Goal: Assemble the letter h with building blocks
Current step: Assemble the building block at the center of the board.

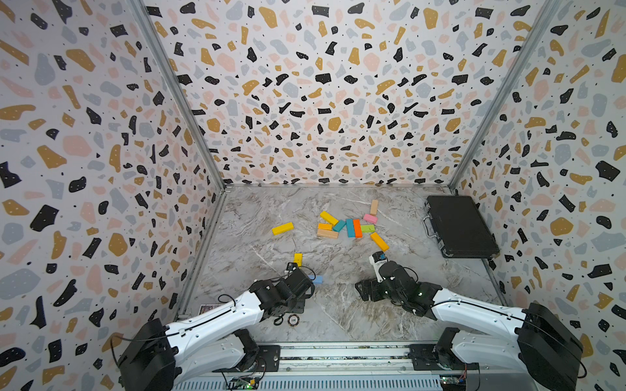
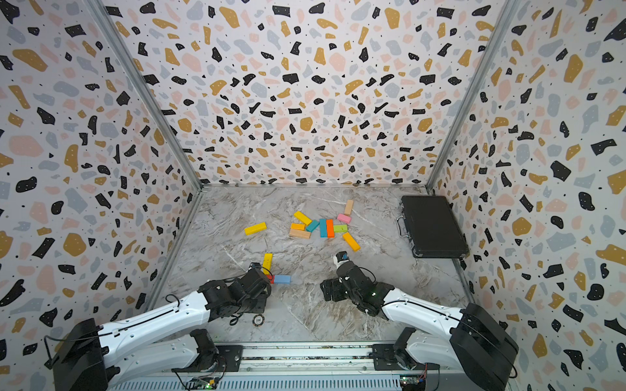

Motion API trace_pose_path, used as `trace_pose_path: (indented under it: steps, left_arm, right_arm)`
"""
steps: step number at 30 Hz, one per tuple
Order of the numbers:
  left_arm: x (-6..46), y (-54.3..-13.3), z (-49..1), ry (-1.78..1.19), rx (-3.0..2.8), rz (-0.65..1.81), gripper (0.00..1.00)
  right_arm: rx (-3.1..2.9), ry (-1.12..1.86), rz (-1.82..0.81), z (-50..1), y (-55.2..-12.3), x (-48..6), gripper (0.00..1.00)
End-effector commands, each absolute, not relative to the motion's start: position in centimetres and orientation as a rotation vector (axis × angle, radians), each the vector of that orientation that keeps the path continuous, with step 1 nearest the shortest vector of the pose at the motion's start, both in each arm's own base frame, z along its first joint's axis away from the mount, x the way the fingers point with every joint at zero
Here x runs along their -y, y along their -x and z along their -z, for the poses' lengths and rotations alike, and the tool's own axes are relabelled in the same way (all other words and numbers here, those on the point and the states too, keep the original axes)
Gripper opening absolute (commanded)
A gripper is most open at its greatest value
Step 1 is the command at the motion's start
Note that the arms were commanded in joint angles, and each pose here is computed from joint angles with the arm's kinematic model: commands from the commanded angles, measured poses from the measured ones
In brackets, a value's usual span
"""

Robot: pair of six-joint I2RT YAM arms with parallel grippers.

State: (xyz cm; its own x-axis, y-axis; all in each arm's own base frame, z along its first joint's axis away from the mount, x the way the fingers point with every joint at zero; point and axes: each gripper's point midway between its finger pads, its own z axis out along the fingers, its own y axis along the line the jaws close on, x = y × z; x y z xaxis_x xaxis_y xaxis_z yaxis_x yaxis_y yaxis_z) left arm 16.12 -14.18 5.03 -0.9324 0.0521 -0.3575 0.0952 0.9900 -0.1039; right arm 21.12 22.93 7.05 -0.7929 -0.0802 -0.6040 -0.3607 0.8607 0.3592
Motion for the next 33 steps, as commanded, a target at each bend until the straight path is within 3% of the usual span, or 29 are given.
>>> trace_pose_path:
  steps: [1,8,33]
  left_arm:
    - [15.4,-16.8,-4.9,-0.071,-2.737,0.244,0.14]
    - [15.4,-17.1,-4.0,-0.101,-2.794,0.227,0.07]
    - [13.6,-18.3,-3.4,-0.114,-2.858,0.15,0.04]
  right_arm:
    - [-2.41,0.281,-0.661,-7.9,-21.4,-22.7,0.91]
    - [-2.408,0.241,-0.676,-7.9,-21.7,-22.0,0.91]
    - [-2.422,0.189,-0.692,-7.4,-22.1,-21.3,0.91]
